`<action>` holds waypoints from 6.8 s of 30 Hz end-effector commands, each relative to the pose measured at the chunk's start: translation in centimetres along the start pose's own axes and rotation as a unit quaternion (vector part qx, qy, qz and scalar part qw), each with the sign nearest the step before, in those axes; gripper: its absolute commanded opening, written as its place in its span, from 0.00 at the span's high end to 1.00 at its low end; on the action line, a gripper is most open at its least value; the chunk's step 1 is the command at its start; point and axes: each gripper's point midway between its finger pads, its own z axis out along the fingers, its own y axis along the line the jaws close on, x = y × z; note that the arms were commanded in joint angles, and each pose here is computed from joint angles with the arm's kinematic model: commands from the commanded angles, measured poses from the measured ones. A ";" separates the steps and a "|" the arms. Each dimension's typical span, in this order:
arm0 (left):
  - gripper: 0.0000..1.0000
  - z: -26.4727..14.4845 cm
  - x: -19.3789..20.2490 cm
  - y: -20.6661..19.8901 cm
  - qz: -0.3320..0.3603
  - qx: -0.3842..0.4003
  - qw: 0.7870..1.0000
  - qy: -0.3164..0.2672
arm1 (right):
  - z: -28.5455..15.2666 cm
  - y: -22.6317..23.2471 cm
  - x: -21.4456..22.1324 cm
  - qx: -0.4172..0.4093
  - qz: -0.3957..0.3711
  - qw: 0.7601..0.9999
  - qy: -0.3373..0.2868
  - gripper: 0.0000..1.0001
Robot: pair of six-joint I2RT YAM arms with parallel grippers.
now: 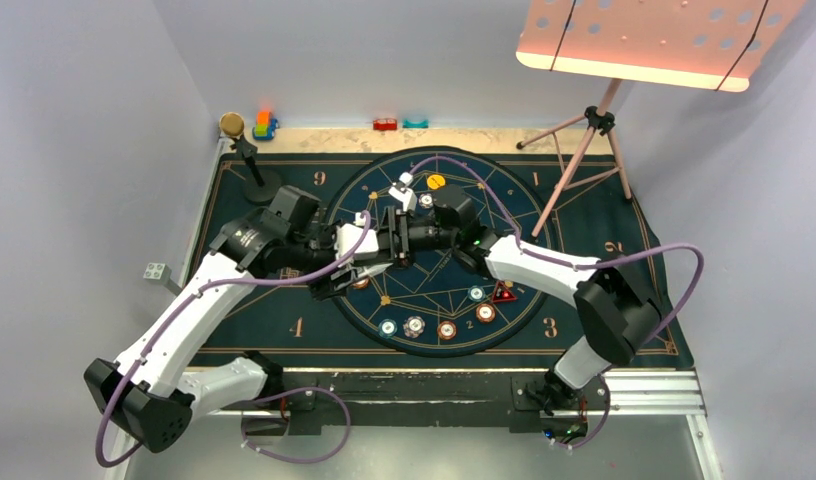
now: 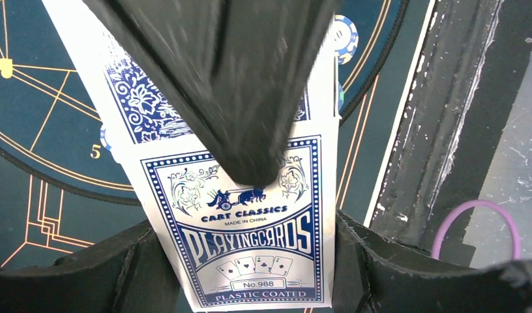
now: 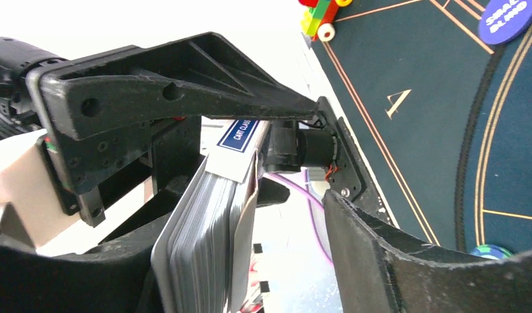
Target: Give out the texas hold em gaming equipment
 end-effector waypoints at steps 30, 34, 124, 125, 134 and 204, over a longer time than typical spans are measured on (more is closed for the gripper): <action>0.91 -1.6 -0.7 -2.0 -0.046 0.027 0.999 -0.005 | -3.6 1.9 -2.0 0.066 -0.088 0.993 -0.044 0.52; 0.91 -1.4 -0.7 -2.2 -0.055 0.032 0.998 -0.010 | -4.1 1.9 -2.1 0.069 -0.086 0.993 -0.049 0.53; 0.97 -3.4 -0.3 -6.2 -0.094 0.081 0.992 -0.021 | 5.2 -7.4 -13.6 0.095 -0.060 0.992 -0.060 1.00; 0.97 -3.4 -0.3 -6.1 -0.093 0.081 0.992 -0.022 | 6.2 -8.1 -13.8 0.095 -0.056 0.992 -0.058 1.00; 0.98 -3.2 -0.4 -6.0 -0.094 0.083 0.992 -0.022 | 11.5 -12.9 -15.4 0.134 -0.023 0.987 -0.085 0.94; 1.00 -2.0 -2.1 -2.7 -0.091 0.043 0.994 -0.030 | -3.0 1.1 0.4 0.016 -0.092 0.996 0.005 0.38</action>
